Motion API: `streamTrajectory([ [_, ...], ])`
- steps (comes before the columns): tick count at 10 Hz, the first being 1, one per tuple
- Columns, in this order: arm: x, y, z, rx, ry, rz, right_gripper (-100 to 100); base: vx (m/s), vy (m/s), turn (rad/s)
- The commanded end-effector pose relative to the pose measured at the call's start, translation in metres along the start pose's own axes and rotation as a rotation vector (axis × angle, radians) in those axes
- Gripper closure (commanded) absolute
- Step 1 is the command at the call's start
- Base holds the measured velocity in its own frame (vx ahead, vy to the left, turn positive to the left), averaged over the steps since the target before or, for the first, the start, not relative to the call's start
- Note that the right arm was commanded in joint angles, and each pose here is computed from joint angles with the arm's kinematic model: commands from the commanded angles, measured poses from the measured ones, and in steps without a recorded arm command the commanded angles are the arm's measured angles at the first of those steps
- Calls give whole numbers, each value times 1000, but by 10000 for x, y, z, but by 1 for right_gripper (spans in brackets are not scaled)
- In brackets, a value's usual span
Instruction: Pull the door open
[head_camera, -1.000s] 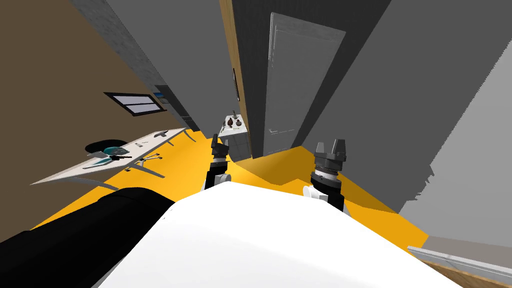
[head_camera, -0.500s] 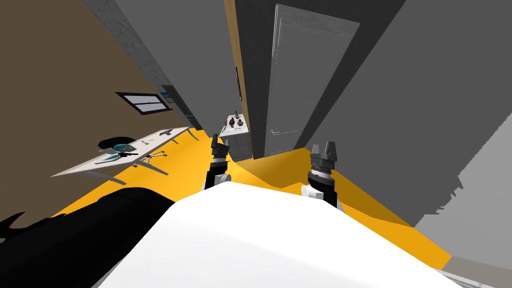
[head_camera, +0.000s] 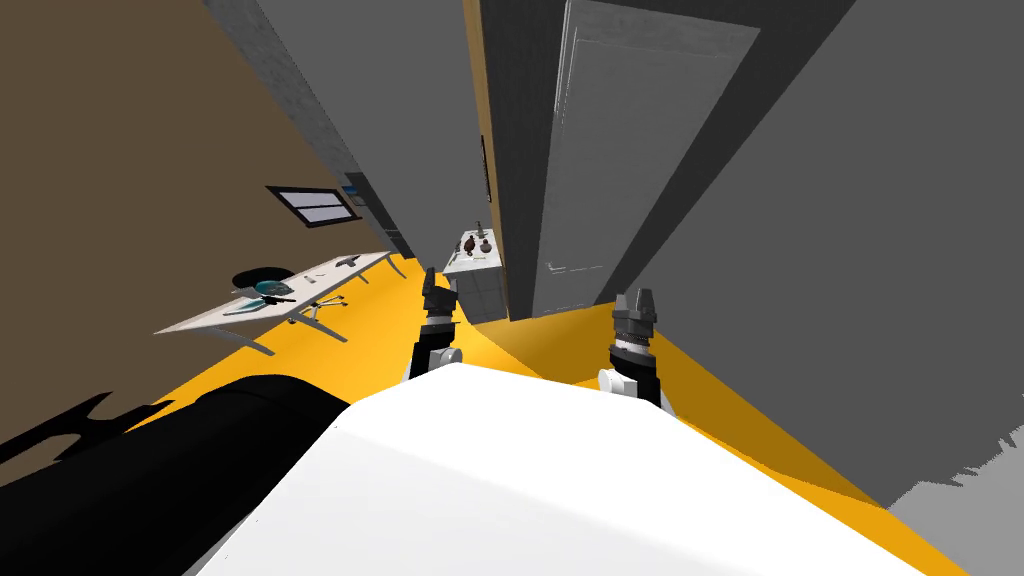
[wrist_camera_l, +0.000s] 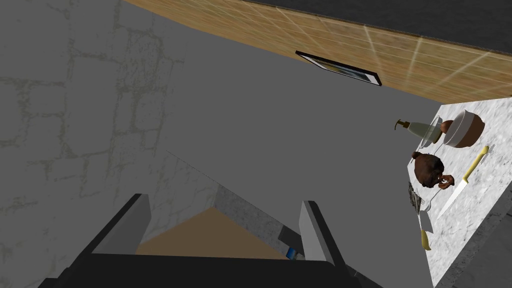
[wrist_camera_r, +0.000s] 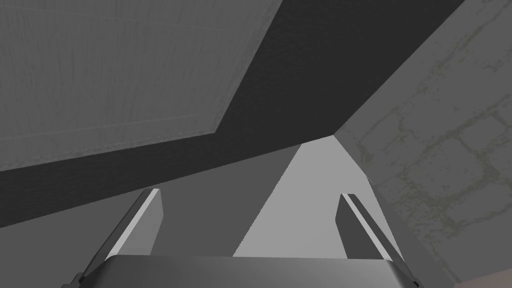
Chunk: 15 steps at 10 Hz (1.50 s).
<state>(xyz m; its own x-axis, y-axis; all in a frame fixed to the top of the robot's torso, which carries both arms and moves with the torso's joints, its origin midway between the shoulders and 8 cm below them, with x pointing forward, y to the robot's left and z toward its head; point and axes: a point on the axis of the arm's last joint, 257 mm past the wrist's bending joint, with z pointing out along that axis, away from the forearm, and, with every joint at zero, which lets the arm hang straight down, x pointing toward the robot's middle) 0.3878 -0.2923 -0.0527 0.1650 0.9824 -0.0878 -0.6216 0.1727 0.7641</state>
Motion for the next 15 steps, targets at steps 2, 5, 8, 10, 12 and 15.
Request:
streamTrajectory([
  [2, 4, -160, -29, 27, 3, 6, -100, 76, -36, 78],
  [5, 13, -435, -89, 73, 7, 17, -100, 62, -38, 109],
  [8, 18, -724, -167, 125, 10, 27, -100, 85, -58, 135],
  [10, 18, -909, -222, 158, 12, 34, -100, 89, -50, 122],
  [12, 17, -1103, -290, 195, 12, 40, -100, 93, -74, 146],
  [15, 11, -1366, -387, 245, 12, 48, -100, 79, -51, 133],
])
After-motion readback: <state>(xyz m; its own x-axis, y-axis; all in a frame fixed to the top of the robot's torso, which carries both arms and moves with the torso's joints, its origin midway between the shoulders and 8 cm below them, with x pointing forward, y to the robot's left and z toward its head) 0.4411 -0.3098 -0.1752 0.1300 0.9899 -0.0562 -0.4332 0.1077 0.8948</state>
